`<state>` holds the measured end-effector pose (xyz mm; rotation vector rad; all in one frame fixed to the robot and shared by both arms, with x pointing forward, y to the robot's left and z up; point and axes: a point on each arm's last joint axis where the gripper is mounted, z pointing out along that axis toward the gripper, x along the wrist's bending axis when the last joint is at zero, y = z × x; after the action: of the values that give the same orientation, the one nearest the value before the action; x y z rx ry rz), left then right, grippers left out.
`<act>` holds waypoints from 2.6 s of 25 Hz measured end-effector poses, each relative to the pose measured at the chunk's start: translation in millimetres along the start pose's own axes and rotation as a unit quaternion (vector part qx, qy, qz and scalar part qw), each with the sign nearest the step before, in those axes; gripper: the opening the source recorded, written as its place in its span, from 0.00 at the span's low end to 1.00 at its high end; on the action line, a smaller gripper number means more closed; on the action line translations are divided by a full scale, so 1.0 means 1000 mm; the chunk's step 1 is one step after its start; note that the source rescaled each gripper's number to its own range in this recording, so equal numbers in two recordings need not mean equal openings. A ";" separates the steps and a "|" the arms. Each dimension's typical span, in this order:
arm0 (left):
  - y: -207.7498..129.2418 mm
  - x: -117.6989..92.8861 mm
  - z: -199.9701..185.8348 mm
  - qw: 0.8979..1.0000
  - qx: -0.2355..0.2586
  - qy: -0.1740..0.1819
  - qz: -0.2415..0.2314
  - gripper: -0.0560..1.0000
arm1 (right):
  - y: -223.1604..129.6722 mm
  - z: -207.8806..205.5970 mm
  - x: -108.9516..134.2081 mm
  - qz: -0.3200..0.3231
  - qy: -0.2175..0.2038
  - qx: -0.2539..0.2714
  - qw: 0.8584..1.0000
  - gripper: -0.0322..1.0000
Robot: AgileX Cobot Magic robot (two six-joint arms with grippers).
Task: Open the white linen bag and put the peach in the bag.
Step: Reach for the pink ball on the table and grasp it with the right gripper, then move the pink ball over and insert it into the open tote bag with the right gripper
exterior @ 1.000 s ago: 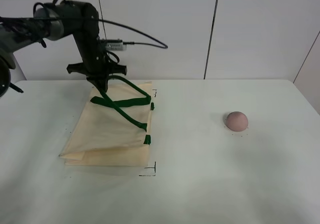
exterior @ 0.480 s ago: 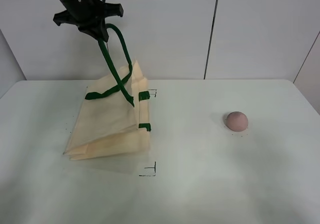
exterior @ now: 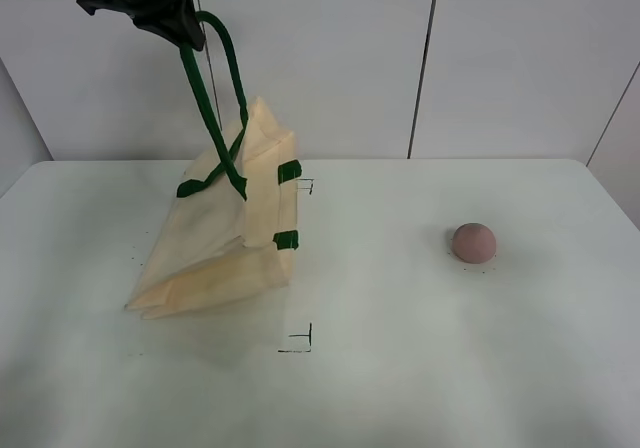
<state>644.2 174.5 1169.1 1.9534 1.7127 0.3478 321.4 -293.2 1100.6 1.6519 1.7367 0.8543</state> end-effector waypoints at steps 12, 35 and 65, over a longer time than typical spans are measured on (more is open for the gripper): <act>-0.002 -0.002 -0.006 1.000 -0.001 -0.012 0.000 0.05 | 0.105 0.210 -0.003 -0.005 0.001 0.218 0.976 1.00; -0.002 -0.002 -0.006 1.000 -0.001 -0.013 0.000 0.05 | 0.040 0.379 0.021 -0.054 0.033 0.313 0.948 1.00; -0.002 -0.003 -0.012 1.000 -0.006 -0.015 0.002 0.05 | 0.177 0.312 0.129 -0.091 0.248 0.165 0.950 0.03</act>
<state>636.0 174.4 1178.1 1.9448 1.6837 0.3293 667.5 -143.3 1047.2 1.5241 2.4514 0.9912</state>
